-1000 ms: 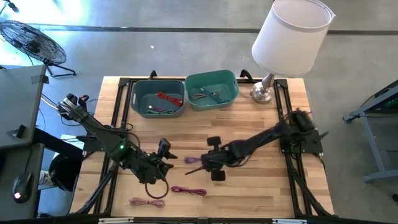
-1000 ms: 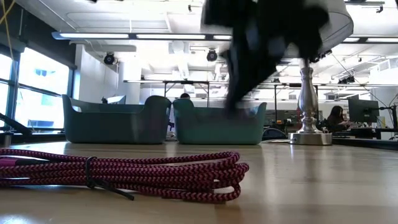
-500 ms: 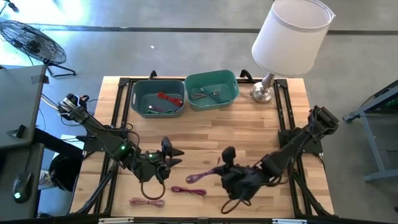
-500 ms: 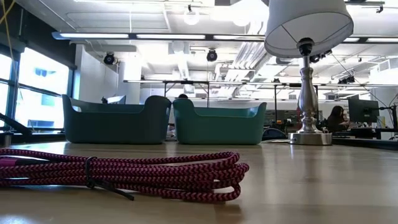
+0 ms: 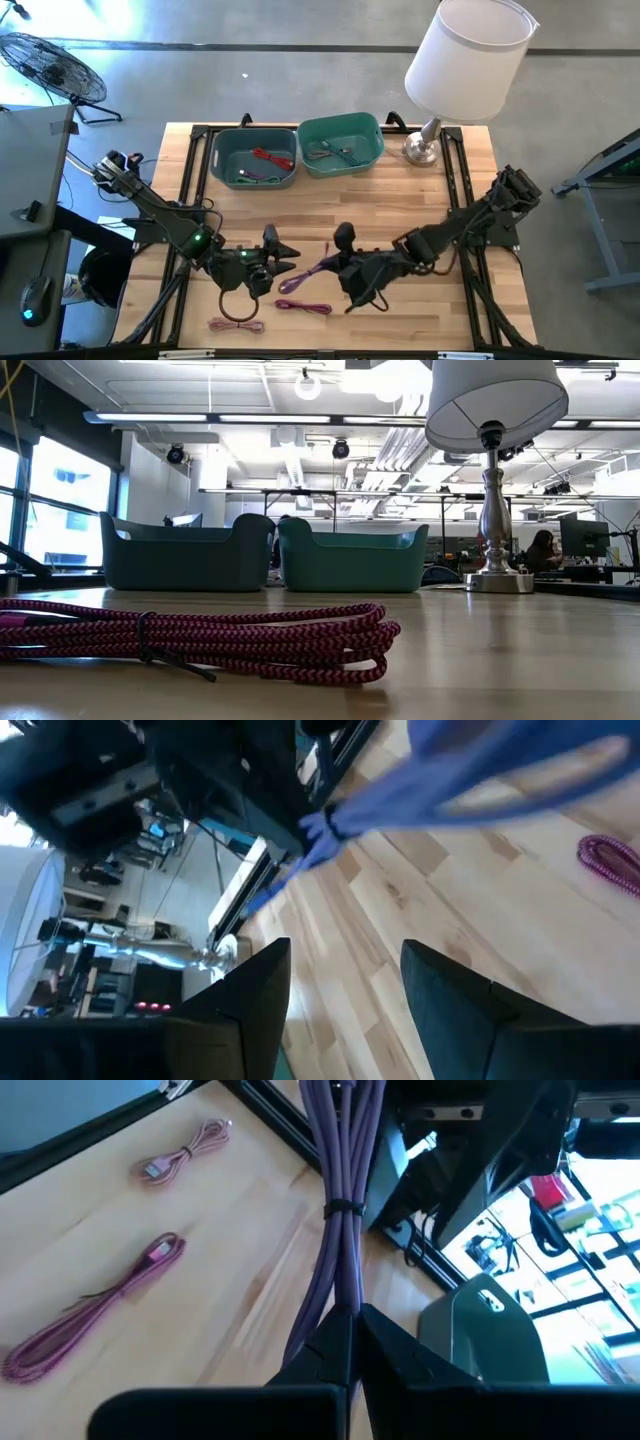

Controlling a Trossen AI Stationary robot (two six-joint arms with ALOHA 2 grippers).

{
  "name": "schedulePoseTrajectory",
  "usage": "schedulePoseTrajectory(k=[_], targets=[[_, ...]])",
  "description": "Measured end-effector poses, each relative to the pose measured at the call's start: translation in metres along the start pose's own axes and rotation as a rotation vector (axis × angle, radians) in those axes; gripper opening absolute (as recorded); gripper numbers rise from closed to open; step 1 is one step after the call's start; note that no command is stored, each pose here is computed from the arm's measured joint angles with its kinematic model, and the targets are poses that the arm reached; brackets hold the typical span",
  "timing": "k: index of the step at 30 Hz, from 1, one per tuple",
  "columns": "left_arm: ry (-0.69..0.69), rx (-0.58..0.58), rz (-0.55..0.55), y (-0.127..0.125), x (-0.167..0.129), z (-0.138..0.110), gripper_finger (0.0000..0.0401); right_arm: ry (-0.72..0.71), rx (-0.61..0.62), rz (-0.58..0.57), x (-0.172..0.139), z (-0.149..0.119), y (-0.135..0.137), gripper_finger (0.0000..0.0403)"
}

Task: Pick & Place USB Port
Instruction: Put the purple charger cable into the blue bin

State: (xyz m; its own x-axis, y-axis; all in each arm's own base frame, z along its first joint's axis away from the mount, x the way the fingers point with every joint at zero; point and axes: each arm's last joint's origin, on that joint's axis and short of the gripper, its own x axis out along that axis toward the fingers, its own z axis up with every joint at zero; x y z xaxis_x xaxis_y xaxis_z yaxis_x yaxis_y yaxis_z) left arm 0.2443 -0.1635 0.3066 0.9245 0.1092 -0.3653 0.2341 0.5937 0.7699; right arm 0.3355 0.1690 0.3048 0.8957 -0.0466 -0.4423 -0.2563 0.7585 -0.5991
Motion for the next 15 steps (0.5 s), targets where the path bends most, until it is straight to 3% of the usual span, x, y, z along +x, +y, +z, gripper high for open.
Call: schedulePoseTrajectory(k=[15], targets=[[-0.079,0.017,-0.021,0.002,0.0,0.006,0.0181,-0.022,0.037,0.049,0.023,-0.019,-0.037,0.0]])
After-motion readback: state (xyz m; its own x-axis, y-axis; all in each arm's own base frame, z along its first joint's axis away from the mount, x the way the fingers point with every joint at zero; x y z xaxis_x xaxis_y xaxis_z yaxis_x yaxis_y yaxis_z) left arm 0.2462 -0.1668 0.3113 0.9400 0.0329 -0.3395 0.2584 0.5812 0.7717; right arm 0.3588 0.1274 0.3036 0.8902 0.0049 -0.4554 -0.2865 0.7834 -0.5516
